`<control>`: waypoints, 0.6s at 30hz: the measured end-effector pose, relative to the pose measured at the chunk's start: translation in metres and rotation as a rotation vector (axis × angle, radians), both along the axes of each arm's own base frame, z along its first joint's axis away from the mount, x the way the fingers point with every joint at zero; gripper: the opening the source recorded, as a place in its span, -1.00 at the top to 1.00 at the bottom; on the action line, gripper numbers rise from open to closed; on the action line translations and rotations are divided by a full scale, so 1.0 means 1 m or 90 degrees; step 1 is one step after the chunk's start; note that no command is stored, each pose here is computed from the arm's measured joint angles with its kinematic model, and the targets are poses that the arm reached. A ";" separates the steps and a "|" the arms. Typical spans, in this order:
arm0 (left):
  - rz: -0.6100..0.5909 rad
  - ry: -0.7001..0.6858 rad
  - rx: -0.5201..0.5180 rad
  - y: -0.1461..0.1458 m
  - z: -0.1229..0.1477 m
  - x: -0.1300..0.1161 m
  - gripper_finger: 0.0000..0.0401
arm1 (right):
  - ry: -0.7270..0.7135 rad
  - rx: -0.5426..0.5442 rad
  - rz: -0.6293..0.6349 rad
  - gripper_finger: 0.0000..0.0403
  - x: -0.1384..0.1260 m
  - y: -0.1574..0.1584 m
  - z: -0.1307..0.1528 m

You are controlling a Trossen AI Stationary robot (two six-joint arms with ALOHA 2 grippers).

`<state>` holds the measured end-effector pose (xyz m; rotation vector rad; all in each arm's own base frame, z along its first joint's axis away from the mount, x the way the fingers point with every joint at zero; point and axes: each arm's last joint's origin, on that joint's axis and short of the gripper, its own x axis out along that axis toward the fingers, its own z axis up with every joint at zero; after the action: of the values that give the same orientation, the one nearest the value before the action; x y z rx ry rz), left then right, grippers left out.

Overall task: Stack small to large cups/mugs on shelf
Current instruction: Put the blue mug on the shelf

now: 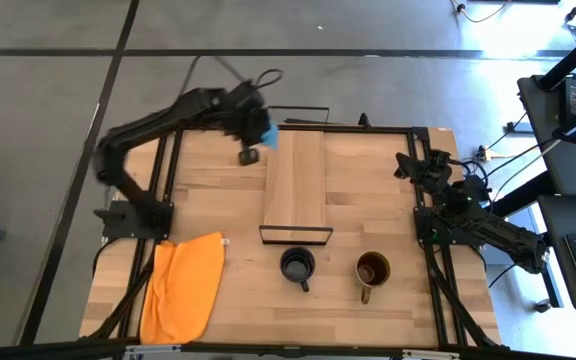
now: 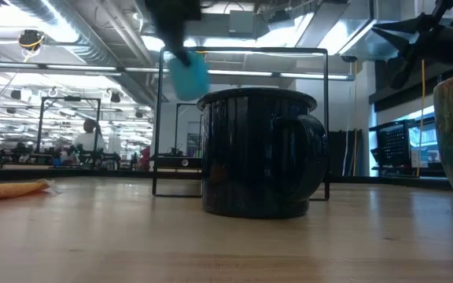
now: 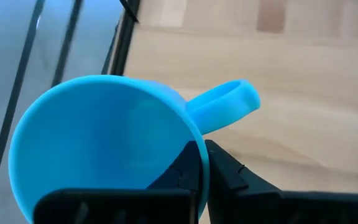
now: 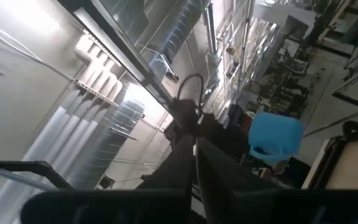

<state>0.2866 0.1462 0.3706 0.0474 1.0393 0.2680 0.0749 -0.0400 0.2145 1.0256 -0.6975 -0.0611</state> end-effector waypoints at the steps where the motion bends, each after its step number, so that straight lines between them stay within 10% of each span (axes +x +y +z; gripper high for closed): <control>1: 0.005 0.007 -0.005 0.007 -0.001 0.011 0.99 | 0.000 -0.002 -0.001 0.88 0.000 0.000 0.000; 18: 0.219 0.001 -0.190 0.064 -0.055 0.116 1.00 | -0.001 -0.004 -0.004 0.88 0.000 0.000 0.000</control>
<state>0.4028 0.2103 0.3152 -0.4038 1.0780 0.4201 0.0747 -0.0399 0.2150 1.0177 -0.7021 -0.0634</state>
